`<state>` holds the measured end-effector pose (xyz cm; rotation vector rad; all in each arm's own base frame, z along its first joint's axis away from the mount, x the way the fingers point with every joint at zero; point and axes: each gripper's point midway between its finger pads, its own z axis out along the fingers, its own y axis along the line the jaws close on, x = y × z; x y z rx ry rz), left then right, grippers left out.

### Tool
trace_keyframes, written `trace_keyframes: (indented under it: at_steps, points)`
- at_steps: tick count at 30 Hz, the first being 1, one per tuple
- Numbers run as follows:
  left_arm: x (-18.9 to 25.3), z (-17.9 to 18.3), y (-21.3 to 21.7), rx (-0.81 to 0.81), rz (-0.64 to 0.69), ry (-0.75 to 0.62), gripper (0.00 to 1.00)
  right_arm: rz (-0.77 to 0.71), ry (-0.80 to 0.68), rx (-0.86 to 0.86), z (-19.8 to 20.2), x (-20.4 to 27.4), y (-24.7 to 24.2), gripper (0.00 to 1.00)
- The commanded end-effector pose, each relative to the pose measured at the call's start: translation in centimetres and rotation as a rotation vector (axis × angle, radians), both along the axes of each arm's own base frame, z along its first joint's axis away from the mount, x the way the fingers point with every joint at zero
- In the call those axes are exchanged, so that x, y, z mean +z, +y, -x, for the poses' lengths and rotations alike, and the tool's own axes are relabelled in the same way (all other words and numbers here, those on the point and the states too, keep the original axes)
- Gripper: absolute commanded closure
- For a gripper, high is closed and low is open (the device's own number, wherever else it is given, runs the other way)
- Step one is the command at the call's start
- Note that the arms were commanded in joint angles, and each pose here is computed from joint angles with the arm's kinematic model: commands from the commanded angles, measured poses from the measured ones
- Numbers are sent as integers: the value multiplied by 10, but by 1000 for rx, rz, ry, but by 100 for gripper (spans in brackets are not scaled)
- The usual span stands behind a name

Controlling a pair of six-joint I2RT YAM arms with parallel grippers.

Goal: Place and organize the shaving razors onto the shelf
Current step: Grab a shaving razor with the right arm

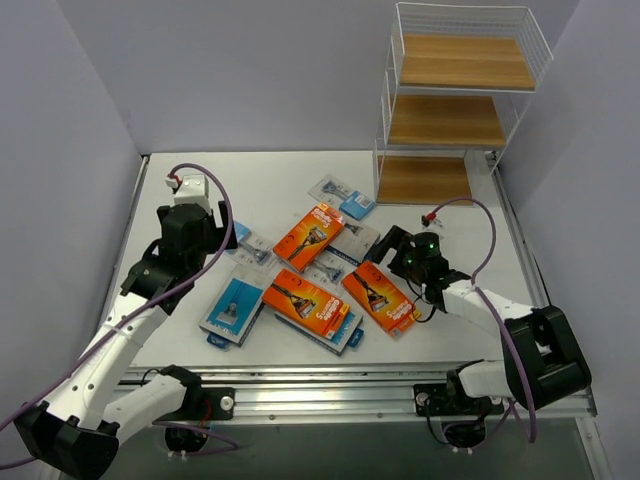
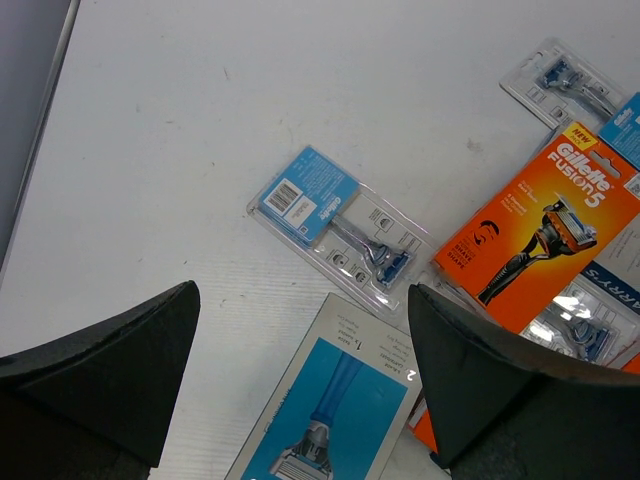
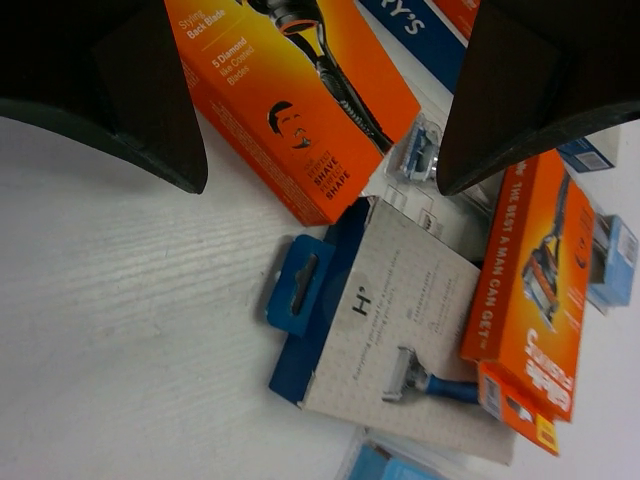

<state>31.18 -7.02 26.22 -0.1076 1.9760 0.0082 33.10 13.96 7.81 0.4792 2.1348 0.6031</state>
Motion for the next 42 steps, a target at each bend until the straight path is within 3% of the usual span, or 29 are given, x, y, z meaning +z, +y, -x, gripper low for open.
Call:
trace_keyframes:
  at_steps: [1, 6, 16, 24, 42]
  points:
    - [15, -1, 0, 11, 31, -51, 6, -14, -21, 44, -10, 15, 11, 7]
    - [13, 0, -8, -30, 46, -39, 6, 109, 14, -63, 5, 15, -26, 6]
    - [15, 2, -10, -52, 48, -40, 6, 137, 149, -102, 53, -19, -59, 11]
    - [15, 2, -9, -51, 40, -34, 6, 62, 202, -107, 81, -27, -56, 21]
    - [13, 2, -10, -57, 34, -27, 6, 60, 316, -141, 115, -27, -60, 23]
